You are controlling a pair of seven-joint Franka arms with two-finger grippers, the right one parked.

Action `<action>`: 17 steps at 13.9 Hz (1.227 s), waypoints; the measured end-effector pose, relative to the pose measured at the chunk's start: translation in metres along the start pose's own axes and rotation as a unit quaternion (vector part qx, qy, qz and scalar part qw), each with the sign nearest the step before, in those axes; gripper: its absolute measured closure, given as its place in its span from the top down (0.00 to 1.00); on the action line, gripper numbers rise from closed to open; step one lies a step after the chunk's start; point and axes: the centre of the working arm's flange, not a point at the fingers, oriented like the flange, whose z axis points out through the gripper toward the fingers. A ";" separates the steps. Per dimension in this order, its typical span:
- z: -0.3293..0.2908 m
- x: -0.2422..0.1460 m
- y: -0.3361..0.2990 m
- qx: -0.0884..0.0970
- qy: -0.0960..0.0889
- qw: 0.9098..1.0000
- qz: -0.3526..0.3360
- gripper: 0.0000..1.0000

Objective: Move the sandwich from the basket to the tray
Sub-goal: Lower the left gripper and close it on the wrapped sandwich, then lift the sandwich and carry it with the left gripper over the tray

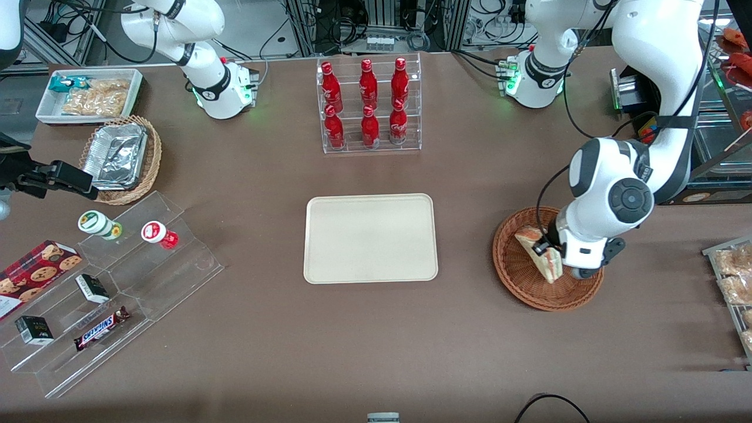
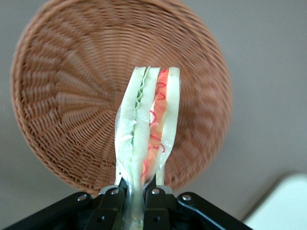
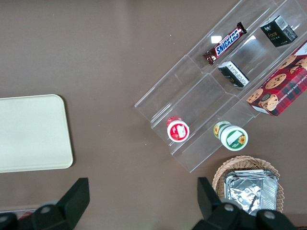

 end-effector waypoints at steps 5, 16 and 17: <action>-0.008 -0.041 0.080 0.006 0.000 0.992 0.125 0.14; 0.045 -0.176 0.270 -0.051 -0.022 0.987 0.151 0.14; 0.052 -0.188 0.282 -0.060 -0.016 0.987 0.150 0.14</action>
